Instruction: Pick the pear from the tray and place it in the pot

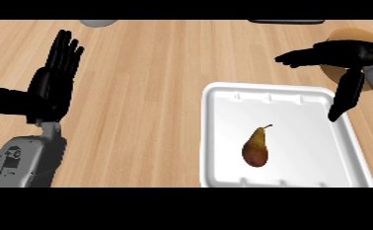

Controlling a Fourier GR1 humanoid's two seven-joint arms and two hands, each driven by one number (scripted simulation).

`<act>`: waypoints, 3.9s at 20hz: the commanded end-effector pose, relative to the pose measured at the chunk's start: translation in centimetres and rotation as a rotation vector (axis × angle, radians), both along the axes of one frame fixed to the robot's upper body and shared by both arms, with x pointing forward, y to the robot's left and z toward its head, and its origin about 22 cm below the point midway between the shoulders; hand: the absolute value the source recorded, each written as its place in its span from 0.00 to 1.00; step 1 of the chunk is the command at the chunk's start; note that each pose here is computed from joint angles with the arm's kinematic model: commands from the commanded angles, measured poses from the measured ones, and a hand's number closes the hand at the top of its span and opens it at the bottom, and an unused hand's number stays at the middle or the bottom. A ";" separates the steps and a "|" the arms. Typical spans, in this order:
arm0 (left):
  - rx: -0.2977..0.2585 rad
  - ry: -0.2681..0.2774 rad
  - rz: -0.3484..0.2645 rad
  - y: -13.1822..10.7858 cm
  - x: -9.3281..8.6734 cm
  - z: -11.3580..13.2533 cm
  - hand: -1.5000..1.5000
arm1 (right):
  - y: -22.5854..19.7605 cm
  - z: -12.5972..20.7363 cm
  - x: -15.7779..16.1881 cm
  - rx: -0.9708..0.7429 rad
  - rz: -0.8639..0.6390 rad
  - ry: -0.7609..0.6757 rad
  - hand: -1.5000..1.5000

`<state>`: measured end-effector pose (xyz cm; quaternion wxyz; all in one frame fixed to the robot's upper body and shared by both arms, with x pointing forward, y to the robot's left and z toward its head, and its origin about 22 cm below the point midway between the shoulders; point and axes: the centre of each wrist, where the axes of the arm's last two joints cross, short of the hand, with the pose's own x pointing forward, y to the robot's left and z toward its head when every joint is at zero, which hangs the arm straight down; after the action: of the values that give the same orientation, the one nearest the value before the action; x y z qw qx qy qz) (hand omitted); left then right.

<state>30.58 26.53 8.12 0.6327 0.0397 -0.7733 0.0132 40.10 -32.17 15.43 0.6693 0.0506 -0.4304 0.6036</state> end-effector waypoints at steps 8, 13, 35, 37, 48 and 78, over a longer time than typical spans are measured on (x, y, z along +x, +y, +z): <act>-0.019 0.011 0.006 -0.9 0.2 1.6 0.50 | 6.4 -4.0 0.5 -0.188 0.105 0.132 0.00; -0.020 0.017 0.025 1.0 -0.9 -1.7 0.50 | 7.8 -6.2 -0.9 -0.188 0.118 0.209 0.00; 0.000 0.006 0.018 -0.2 -1.4 1.3 0.50 | 12.1 -10.3 -5.0 -0.266 0.098 0.155 0.00; -0.014 0.001 0.013 -1.0 -0.3 -0.7 0.50 | 11.4 -9.9 -4.9 -0.246 0.099 0.146 0.00; 0.003 0.018 0.014 1.1 -0.8 0.6 0.50 | 12.1 -12.8 -6.7 -0.203 0.144 0.187 0.00; 0.005 -0.015 -0.028 -1.5 0.8 0.5 0.50 | 20.7 3.4 -1.9 -0.324 -0.681 -0.865 1.00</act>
<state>31.15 25.59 8.54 0.6289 0.0306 -0.7768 0.0072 37.09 -13.03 14.47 0.5990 -0.3363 -0.5268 0.5006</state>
